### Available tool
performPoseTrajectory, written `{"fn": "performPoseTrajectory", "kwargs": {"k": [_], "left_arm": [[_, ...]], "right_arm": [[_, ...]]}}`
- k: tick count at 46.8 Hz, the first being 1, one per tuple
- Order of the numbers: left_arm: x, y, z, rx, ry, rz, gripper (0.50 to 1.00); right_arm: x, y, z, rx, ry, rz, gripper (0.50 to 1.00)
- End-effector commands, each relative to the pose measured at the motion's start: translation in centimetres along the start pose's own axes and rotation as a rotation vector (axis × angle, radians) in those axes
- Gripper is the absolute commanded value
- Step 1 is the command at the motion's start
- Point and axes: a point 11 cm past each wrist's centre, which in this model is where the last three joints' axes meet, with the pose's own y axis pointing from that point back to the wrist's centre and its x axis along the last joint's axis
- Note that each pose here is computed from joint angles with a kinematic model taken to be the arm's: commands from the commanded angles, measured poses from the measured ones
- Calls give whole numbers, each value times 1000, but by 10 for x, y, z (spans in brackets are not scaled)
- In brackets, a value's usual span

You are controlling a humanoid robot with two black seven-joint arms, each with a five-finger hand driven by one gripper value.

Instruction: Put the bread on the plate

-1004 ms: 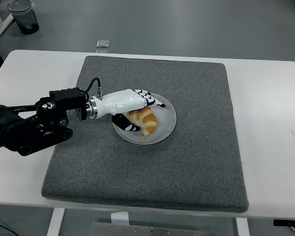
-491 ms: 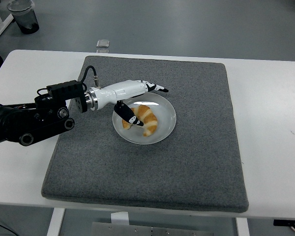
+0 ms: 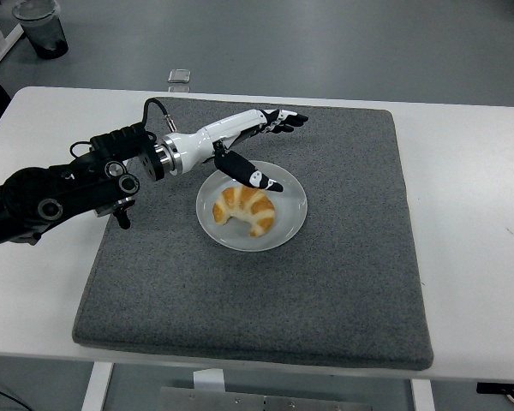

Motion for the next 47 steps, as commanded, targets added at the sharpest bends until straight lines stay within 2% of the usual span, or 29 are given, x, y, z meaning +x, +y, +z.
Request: {"fn": "performPoseTrajectory", "kwargs": {"k": [1,8,14,22,36,47], "left_arm": [[11,0,6,-24,139,47,992],[27,-1,12,-51,359,127,992],[36,0,15,-68,442,165,992],[69,6,16,-113,619,290,992],[101,23,-21,-77,988,473,992],[117,49,-46,-166,1302,589,992]], "right_arm": [[0,0,0,0,0,0,932],[0,0,0,0,0,0,932],[0,0,0,0,0,0,930],[0,0,0,0,0,0,932],[0,0,0,0,0,0,930],[0,0,0,0,0,2,932]]}}
